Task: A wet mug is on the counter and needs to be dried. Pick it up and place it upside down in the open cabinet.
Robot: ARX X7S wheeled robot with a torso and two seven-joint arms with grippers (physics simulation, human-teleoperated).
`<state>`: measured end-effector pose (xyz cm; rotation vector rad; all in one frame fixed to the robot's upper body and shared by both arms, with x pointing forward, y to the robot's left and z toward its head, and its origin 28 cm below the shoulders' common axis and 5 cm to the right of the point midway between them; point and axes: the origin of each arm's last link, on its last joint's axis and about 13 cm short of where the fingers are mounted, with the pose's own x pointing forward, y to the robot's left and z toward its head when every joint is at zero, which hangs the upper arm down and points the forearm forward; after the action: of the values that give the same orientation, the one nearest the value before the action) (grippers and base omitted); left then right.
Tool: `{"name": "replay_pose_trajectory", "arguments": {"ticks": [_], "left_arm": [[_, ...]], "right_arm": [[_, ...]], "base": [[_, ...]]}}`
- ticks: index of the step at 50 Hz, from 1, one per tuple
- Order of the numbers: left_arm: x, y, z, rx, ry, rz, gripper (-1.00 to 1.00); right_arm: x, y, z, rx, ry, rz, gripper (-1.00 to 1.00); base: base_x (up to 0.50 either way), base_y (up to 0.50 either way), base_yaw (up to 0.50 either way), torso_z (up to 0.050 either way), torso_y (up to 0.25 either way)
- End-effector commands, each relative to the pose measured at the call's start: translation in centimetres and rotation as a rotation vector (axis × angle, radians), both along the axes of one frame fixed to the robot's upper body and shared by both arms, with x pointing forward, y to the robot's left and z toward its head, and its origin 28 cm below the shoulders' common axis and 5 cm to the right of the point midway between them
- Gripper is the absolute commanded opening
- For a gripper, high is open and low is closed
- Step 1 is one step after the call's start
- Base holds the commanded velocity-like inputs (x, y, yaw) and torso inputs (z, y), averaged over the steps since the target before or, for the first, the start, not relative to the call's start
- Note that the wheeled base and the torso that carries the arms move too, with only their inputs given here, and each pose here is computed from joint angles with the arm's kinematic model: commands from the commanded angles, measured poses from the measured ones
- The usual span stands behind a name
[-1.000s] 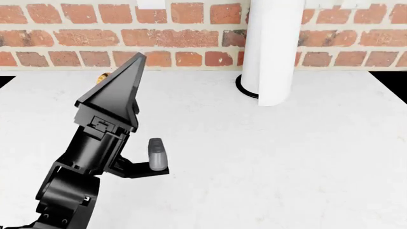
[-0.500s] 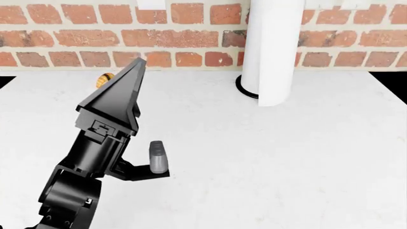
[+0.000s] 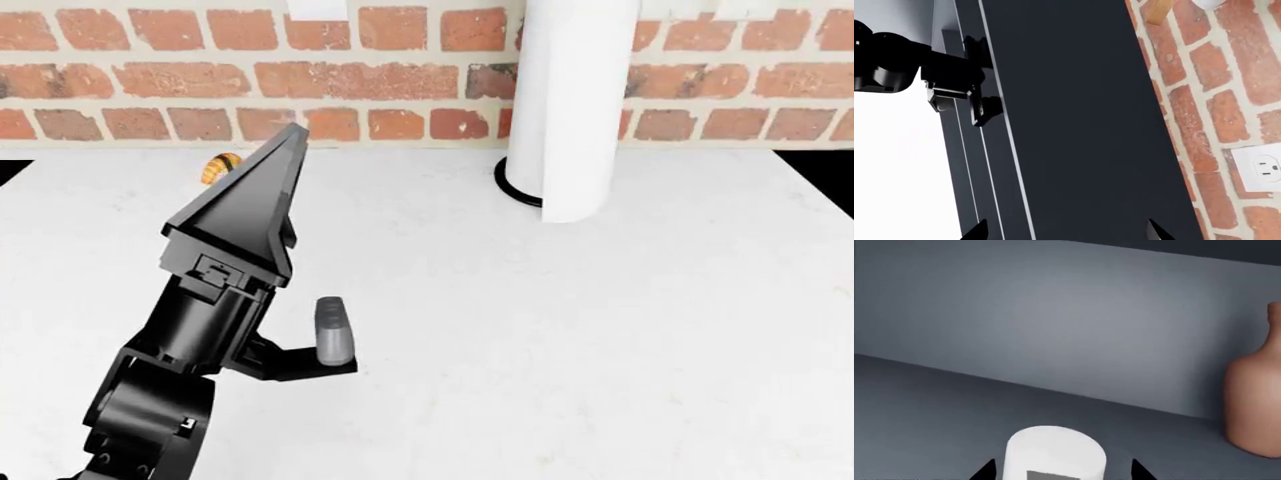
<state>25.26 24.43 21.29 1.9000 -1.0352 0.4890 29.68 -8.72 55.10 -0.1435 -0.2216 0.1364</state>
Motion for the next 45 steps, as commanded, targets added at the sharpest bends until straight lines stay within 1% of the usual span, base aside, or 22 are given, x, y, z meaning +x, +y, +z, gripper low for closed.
{"name": "replay_pose_trajectory", "arguments": {"ticks": [1,5,9,17,21,25,33,37,40,45], "left_arm": [[0.0,0.0,-0.1,-0.001,0.002,0.0,1.0],[0.0,0.0,-0.2,-0.003,0.003,0.001,1.0],[0.0,0.0,-0.3,-0.005,0.004,0.001,1.0],[-0.1,0.1,-0.1,-0.008,0.003,0.002,1.0],[-0.1,0.1,0.0,-0.011,0.006,0.001,1.0],[-0.2,0.1,0.0,-0.014,0.006,-0.001,1.0],[-0.4,0.2,0.5,-0.043,0.02,-0.004,1.0],[-0.6,0.2,0.8,-0.094,0.063,-0.015,1.0],[-0.7,0.1,1.0,-0.119,0.093,-0.018,1.0],[-0.7,0.2,1.0,-0.137,0.13,-0.01,1.0]], "right_arm": [[1.5,0.1,-2.1,0.008,0.124,0.042,1.0],[1.3,0.0,-1.9,0.01,0.118,0.042,1.0],[0.3,-0.1,-1.1,0.02,0.098,0.058,1.0],[-3.4,-0.6,-0.1,-0.004,0.049,0.098,1.0],[-5.7,-1.1,0.4,-0.01,0.017,0.119,1.0],[-7.4,-1.6,0.6,-0.019,-0.004,0.133,1.0],[-10.4,-2.6,0.3,-0.028,-0.035,0.147,1.0],[-11.9,-3.0,-0.3,-0.042,-0.043,0.153,1.0],[-12.5,-3.2,-0.7,-0.05,-0.045,0.147,1.0],[-13.3,-3.6,-1.1,-0.054,-0.045,0.139,1.0]], "base": [[0.0,0.0,0.0,0.0,0.0],[0.0,0.0,0.0,0.0,0.0],[0.0,0.0,0.0,0.0,0.0],[0.0,0.0,0.0,0.0,0.0],[0.0,0.0,0.0,0.0,0.0],[0.0,0.0,0.0,0.0,0.0],[0.0,0.0,0.0,0.0,0.0],[0.0,0.0,0.0,0.0,0.0],[0.0,0.0,0.0,0.0,0.0],[0.0,0.0,0.0,0.0,0.0]]}}
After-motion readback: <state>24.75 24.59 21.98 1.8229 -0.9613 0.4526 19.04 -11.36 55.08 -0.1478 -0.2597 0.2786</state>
